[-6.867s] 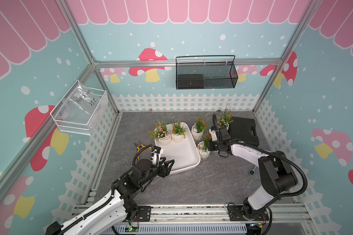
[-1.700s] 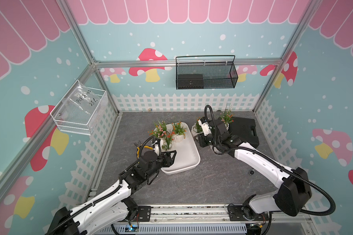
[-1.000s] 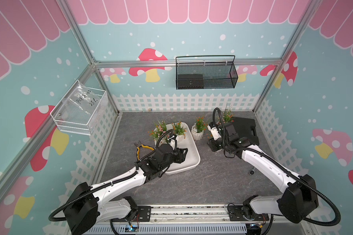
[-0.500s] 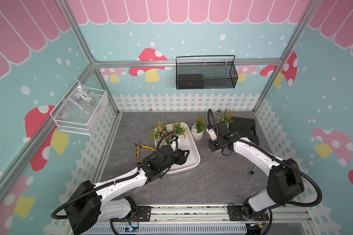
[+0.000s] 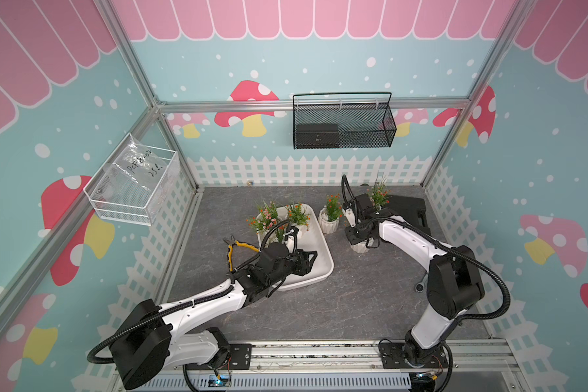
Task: Put the potted gypsophila into the storage box
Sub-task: Pick up the baby's breath potted plant from the center of the board.
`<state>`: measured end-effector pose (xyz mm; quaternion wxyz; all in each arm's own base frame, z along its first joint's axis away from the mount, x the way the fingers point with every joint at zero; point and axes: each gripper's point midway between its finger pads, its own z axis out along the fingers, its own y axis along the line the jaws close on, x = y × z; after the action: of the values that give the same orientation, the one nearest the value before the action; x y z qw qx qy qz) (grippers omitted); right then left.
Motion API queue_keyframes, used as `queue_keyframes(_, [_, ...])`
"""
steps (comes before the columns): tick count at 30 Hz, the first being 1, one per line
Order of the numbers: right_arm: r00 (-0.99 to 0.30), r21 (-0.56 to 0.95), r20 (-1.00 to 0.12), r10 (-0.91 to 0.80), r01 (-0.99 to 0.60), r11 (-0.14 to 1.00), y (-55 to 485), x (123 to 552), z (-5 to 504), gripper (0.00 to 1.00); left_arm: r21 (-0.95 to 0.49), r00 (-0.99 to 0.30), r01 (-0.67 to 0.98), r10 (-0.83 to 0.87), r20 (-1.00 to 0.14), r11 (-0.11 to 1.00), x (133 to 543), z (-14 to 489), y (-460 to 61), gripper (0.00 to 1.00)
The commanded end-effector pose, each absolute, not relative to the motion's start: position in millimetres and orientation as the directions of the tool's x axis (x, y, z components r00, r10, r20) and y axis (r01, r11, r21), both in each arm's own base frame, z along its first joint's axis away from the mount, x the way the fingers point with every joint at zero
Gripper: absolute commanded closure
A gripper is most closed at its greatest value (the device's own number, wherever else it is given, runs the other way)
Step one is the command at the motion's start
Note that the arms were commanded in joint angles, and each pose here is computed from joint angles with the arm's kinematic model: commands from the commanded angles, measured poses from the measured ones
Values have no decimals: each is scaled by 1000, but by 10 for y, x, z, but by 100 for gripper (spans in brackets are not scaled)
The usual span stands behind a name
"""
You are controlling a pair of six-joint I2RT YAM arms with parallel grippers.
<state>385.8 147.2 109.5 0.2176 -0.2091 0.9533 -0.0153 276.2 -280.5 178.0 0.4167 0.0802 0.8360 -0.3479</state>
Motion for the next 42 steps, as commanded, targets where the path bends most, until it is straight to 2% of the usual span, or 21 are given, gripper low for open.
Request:
queue_keyframes(1, [-826, -153, -384, -413, -384, 911, 1384, 3881, 1104, 73, -519, -640, 432, -155, -753, 737, 2747, 1753, -2831, 38])
queue_keyframes(32, [-849, -103, -326, -416, -406, 908, 1346, 3839, 722, 78, -484, -632, 435, -125, -765, 759, 2797, 1654, -2841, 38])
queue_keyframes(39, [-847, -99, -323, -421, -413, 906, 1353, 3831, 701, 83, -478, -636, 434, -117, -763, 764, 2815, 1620, -2855, 37])
queue_keyframes(42, [-846, -100, -324, -424, -415, 904, 1352, 3828, 699, 89, -476, -637, 432, -115, -762, 766, 2817, 1610, -2854, 38])
